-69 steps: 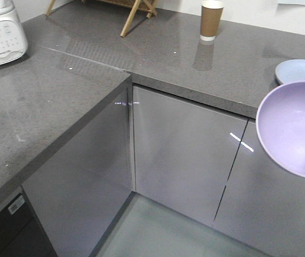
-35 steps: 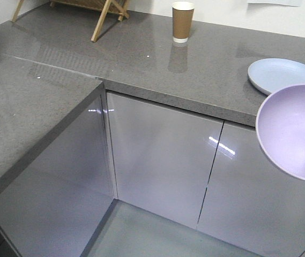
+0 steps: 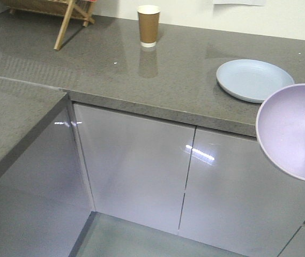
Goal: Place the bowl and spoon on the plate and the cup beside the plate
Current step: 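Drive the base around the corner to the counter with the blue plate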
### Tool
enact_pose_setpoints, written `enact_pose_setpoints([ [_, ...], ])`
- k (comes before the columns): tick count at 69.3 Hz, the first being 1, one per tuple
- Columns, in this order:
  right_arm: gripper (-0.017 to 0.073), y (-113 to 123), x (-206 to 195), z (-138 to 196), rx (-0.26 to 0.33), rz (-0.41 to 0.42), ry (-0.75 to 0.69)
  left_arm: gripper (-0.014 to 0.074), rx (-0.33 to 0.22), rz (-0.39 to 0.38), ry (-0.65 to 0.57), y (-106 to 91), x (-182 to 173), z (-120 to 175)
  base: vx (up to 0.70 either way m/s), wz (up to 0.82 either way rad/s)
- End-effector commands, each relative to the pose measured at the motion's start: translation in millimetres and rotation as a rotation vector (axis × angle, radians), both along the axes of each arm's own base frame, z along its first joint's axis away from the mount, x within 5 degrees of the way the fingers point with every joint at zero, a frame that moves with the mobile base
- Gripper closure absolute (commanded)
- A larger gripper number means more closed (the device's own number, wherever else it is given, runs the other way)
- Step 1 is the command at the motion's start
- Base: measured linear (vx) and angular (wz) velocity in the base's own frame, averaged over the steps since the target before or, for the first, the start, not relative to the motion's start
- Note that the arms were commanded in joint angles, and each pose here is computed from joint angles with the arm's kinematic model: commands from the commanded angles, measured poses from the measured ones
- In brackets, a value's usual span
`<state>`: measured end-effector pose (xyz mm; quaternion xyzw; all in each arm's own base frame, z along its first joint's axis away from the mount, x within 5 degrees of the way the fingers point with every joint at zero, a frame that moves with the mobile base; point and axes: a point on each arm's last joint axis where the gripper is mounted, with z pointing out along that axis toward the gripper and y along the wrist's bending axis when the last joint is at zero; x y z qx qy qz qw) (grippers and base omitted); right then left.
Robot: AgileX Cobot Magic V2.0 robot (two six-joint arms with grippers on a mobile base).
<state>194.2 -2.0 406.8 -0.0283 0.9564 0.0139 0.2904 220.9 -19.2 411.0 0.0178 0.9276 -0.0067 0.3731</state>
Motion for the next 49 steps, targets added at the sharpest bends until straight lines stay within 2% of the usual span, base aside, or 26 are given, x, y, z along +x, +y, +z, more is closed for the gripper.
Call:
enact_pose_setpoints([
  [1, 0.0565, -0.2, -3.7, 13.4, 0.001, -0.003, -0.082, 0.0601, -0.012, -0.002, -0.1, -0.3, -2.0, 15.5, 0.09, -0.23],
  [49, 0.0565, -0.2, -3.7, 13.4, 0.001, -0.003, -0.082, 0.0601, -0.012, -0.002, -0.1, -0.3, -2.0, 15.5, 0.1, -0.22],
])
